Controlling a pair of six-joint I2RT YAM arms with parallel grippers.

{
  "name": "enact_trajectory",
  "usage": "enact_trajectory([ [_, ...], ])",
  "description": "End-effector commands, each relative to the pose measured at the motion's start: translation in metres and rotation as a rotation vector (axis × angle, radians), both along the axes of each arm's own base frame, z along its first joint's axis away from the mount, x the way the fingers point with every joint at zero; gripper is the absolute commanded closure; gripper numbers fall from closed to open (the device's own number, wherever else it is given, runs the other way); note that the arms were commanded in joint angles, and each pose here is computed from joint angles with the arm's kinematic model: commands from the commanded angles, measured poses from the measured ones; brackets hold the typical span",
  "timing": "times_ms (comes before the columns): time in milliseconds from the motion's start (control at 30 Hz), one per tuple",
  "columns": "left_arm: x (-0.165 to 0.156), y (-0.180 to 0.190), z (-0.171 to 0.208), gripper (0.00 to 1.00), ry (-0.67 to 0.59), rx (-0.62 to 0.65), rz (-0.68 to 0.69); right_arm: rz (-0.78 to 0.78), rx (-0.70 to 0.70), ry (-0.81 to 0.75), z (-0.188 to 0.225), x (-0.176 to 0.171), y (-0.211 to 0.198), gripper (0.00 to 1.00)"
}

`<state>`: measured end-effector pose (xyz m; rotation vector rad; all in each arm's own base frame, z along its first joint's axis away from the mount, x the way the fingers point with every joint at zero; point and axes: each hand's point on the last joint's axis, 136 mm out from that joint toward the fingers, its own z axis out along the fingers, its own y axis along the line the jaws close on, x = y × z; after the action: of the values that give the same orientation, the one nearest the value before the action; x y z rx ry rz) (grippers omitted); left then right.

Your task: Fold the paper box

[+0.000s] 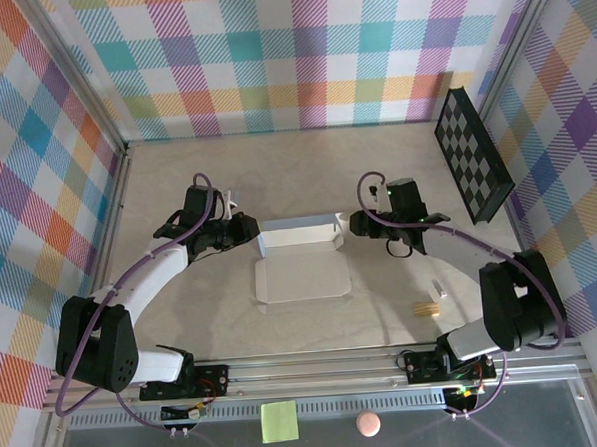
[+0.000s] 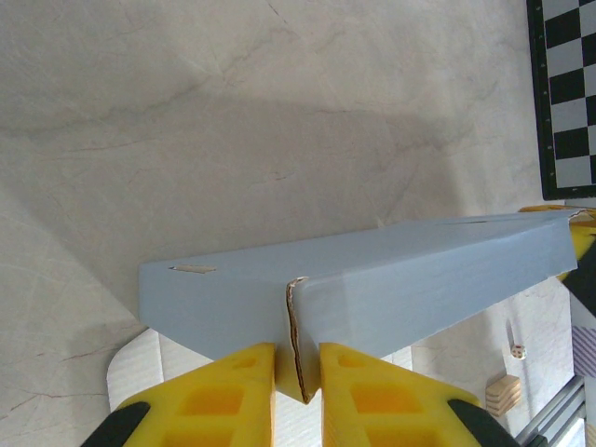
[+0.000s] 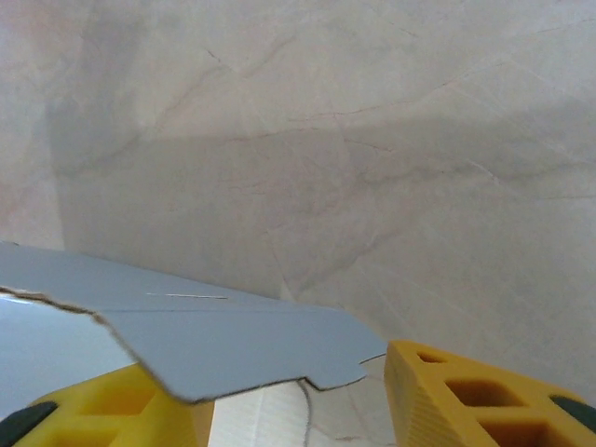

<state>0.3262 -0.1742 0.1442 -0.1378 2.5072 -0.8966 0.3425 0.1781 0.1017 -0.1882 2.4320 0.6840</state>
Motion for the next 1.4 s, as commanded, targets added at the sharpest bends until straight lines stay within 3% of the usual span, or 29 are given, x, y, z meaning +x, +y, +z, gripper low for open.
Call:
enact_trajectory([
  [0,-0.012,0.012,-0.023,0.82,0.101,0.06,0.025,0.101,-0.04,-0.047,-0.002,0.005,0.006,0.5],
  [267,-0.012,0.013,-0.021,0.82,0.096,0.061,0.026,0.189,0.012,-0.093,0.006,0.003,0.023,0.63],
  [433,-0.012,0.012,-0.021,0.82,0.098,0.058,0.025,0.214,-0.037,-0.123,0.01,-0.003,0.028,0.71],
  [633,-0.013,0.012,-0.021,0.82,0.098,0.056,0.024,0.169,-0.058,-0.111,0.012,-0.005,0.026,0.8],
  [1033,-0.017,0.007,-0.018,0.81,0.099,0.036,-0.01,-0.046,-0.089,-0.024,0.005,-0.023,0.042,0.88],
  [1233,-0.026,0.006,-0.012,0.75,0.092,0.039,-0.055,-0.048,-0.103,-0.059,0.002,-0.014,0.064,0.89],
  [1367,-0.038,0.007,-0.009,0.61,0.087,0.05,-0.089,0.042,-0.142,-0.138,0.004,-0.002,0.076,0.91],
])
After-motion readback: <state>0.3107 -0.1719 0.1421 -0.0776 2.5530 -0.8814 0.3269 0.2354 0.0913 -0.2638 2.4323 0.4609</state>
